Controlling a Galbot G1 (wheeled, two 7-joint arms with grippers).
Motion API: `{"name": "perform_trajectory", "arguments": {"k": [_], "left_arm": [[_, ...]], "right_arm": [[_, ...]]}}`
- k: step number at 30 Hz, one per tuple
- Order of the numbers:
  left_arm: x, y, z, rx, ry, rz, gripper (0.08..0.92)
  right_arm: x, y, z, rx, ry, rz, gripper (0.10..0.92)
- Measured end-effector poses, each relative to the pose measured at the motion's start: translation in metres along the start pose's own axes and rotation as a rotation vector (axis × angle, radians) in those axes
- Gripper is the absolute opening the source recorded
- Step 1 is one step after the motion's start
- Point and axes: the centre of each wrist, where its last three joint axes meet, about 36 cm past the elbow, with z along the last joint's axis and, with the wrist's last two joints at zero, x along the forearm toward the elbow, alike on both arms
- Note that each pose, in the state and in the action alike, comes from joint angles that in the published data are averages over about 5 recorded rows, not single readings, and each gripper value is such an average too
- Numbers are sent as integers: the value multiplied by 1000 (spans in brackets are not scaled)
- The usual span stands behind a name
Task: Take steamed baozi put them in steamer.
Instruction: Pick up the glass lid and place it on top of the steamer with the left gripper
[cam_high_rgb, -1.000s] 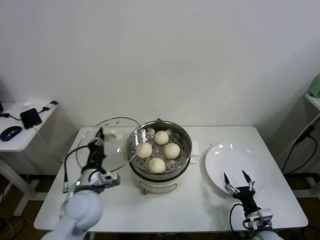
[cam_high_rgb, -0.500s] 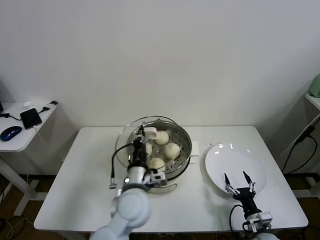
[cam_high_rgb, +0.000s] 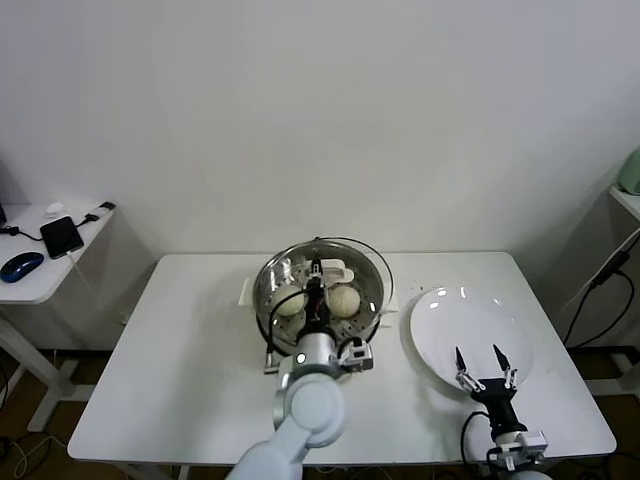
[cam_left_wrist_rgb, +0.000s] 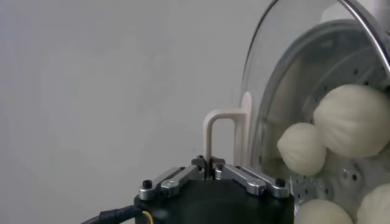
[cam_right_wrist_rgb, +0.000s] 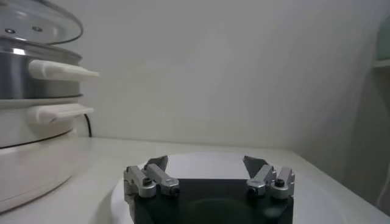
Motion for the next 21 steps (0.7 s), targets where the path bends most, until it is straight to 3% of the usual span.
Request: {"name": "perform_trajectory", "arguments": {"k": [21], "left_arm": [[-14, -32, 5, -88, 34, -22, 136]], "right_arm": [[-2, 5, 5, 18, -44, 23, 823]]}}
